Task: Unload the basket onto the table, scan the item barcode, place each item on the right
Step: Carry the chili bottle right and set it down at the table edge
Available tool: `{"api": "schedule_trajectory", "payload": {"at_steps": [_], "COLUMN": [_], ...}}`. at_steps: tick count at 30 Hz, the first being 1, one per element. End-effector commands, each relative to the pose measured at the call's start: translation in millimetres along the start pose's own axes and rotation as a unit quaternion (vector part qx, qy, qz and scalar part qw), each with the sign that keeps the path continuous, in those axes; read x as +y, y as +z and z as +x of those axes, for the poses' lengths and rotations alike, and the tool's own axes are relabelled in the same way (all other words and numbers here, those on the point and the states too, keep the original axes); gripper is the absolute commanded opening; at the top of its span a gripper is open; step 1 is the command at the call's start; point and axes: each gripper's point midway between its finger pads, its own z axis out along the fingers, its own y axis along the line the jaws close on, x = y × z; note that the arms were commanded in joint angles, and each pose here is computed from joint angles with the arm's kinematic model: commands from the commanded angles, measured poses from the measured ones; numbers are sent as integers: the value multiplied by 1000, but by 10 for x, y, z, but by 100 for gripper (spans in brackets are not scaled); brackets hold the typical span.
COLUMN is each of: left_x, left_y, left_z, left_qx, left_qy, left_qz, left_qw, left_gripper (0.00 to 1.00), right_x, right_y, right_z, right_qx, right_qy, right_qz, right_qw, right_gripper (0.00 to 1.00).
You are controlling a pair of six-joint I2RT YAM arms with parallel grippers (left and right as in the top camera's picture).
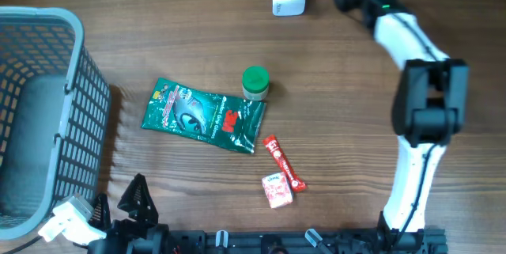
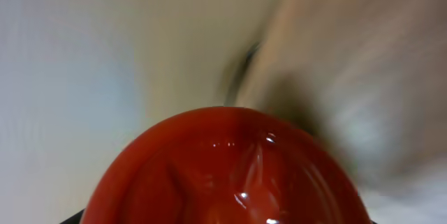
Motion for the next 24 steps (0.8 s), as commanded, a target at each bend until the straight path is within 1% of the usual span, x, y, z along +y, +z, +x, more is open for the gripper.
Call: {"api": "schedule_trajectory", "payload": {"at_steps": [1,5,8,9,12,13,15,16,18,20,21,22,23,24], "left_x": [-7,-7,-7,-7,-7,-7,-6,-7,-7,-7,-7,-7,-7,-7], "left_y": [-20,-20,-20,-20,-20,-20,-20,-20,-20,-20,-20,-20,-20,-20], "left_z": [-14,-14,-14,-14,-14,-14,-13,-14,-14,-14,-14,-14,-14,-14], "left_qx": [-6,-6,-6,-6,-6,-6,-6,-6,-6,-6,-6,-6,-6,-6], "left_qy": [-5,-5,-5,-5,-5,-5,-5,-5,-5,-5,-5,-5,-5,-6], "left_qz": [3,3,3,3,3,3,3,3,3,3,3,3,3,3], "left_qw": [1000,1000,1000,1000,1000,1000,1000,1000,1000,1000,1000,1000,1000,1000], "left_gripper": [100,100,100,100,100,100,100,100,100,100,100,100,100,100], "right_x": [107,-471,-1144,-1320,-1971,-2186,-2464,-2565,-2731,-2844,-2887,-2900,-2872,-2770], "right_y": [-660,-1113,-1649,-1800,-2429,-2691,-3083,-3235,-3525,-3729,-3804,-3854,-3878,-3907], "right_z": [-638,-1138,-1649,-1771,-2153,-2284,-2449,-2497,-2614,-2683,-2705,-2722,-2746,-2788], "right_qx": [-20,-19,-76,-97,-179,-210,-254,-265,-275,-279,-280,-277,-272,-267], "right_qy": [-5,41,91,102,156,161,170,176,183,178,177,178,175,175], "right_qz": [1,60,147,173,269,305,353,365,369,375,376,370,354,320], "right_qw": [1000,997,982,975,933,915,884,875,869,866,865,869,878,892], "right_gripper": [42,41,43,45,58,58,60,61,63,67,67,71,77,92]}}
